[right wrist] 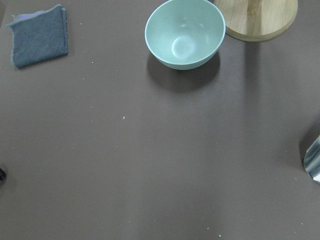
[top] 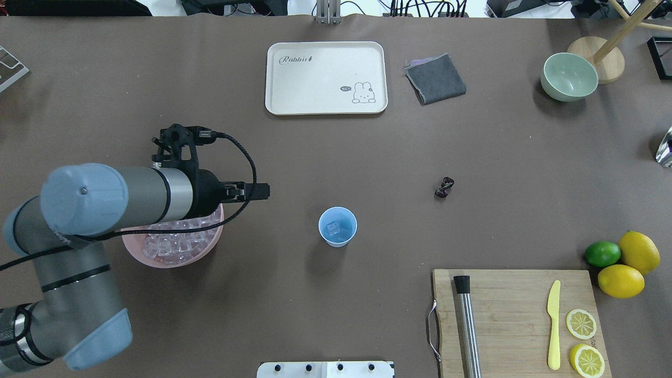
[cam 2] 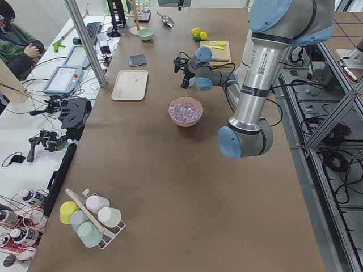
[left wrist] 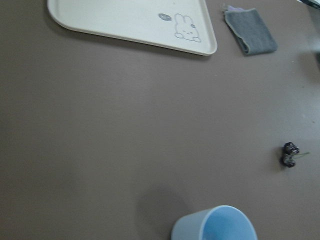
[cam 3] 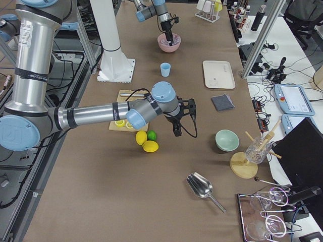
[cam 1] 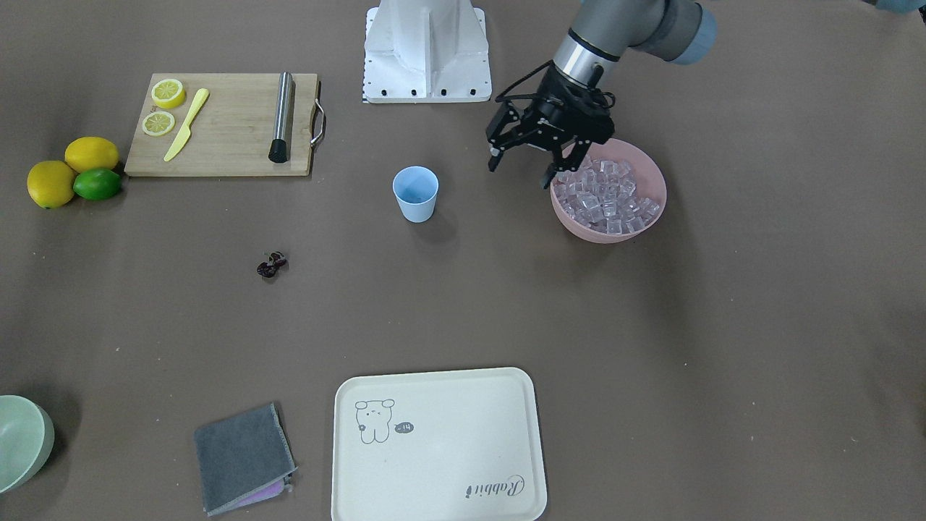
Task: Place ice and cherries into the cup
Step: 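Return the left gripper over the pink bowl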
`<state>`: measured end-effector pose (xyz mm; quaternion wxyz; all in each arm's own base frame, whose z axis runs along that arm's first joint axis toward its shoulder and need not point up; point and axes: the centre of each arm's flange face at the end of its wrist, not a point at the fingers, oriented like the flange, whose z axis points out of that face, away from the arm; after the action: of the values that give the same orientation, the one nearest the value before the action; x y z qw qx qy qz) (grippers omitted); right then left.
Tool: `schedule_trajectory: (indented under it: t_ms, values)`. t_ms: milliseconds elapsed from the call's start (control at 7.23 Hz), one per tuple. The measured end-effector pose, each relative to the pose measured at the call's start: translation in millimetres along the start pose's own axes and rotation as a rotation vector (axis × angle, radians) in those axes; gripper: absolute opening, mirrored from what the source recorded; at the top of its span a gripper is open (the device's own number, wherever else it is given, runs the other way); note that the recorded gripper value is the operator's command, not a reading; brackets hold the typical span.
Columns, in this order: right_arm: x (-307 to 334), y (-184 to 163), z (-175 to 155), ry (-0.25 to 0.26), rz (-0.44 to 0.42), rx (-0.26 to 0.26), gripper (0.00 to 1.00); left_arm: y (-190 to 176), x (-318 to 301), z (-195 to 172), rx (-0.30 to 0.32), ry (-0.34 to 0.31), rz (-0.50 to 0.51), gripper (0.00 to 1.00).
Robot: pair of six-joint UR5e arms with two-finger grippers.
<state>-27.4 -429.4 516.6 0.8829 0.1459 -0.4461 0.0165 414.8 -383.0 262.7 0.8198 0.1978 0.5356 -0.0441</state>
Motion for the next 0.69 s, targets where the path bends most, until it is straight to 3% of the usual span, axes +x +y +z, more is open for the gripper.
schedule_trajectory:
  t_ms: [277, 691]
  values:
    - [0, 0, 0, 0.0, 0.002, 0.0, 1.0, -14, -65, -7, 0.007, -0.106, 0.079, 0.66]
    - [0, 0, 0, -0.001, 0.001, -0.001, 1.0, -15, -103, -5, -0.01, -0.202, 0.153, 0.65]
